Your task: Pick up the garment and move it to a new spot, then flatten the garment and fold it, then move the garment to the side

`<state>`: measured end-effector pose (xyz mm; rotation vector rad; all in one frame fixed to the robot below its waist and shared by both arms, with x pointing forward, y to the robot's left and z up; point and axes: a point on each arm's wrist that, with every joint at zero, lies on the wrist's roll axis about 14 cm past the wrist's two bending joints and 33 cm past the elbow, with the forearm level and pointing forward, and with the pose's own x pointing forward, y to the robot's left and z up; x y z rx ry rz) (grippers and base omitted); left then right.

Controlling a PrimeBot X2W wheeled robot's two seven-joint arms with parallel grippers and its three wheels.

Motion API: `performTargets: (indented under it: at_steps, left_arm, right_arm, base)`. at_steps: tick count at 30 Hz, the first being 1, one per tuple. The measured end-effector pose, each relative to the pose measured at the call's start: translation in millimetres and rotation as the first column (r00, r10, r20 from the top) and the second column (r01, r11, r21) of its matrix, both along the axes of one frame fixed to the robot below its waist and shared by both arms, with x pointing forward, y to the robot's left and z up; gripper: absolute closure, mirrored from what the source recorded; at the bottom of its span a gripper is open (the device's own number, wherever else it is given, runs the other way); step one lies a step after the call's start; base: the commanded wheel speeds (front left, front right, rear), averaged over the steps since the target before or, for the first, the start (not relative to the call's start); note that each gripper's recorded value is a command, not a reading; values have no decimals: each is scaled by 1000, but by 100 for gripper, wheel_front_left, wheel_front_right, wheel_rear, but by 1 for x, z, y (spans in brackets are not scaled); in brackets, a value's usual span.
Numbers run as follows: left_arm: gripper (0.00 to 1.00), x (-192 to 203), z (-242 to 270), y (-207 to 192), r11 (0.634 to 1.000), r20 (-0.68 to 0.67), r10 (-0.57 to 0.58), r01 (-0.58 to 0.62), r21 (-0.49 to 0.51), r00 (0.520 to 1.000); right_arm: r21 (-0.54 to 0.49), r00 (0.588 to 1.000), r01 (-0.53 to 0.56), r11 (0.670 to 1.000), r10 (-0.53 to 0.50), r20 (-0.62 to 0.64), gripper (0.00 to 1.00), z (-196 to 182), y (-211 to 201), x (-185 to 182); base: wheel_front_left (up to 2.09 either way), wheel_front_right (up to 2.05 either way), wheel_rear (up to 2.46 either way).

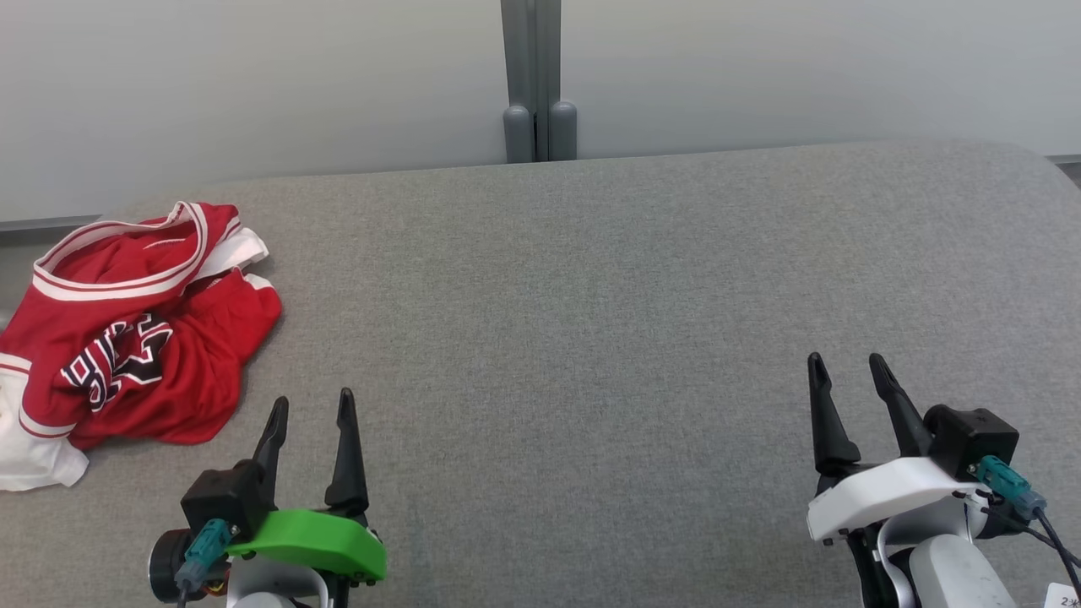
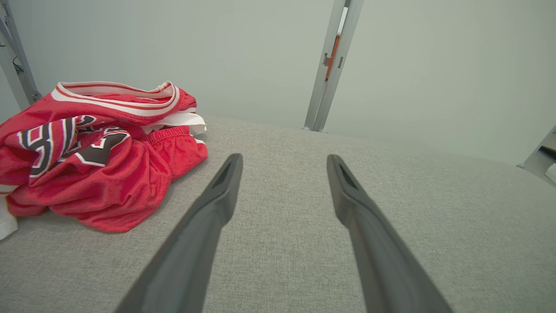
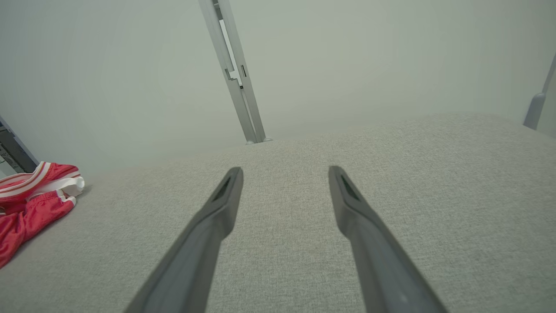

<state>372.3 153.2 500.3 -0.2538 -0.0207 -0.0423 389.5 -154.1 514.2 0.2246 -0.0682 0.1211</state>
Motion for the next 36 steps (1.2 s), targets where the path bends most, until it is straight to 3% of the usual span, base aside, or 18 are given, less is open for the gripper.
performTargets:
  at_steps: [26,36]
  left_arm:
    - [0,-2,4,-5,989,48,-15,7,149,999]
    - [0,-3,5,-2,989,51,-5,-2,148,999]
  right_arm:
    - [-164,997,-40,986,49,54,0,5,13,1]
    - [-168,997,-45,985,55,59,0,7,15,2]
  base:
    - [0,0,0]
    - [0,0,0]
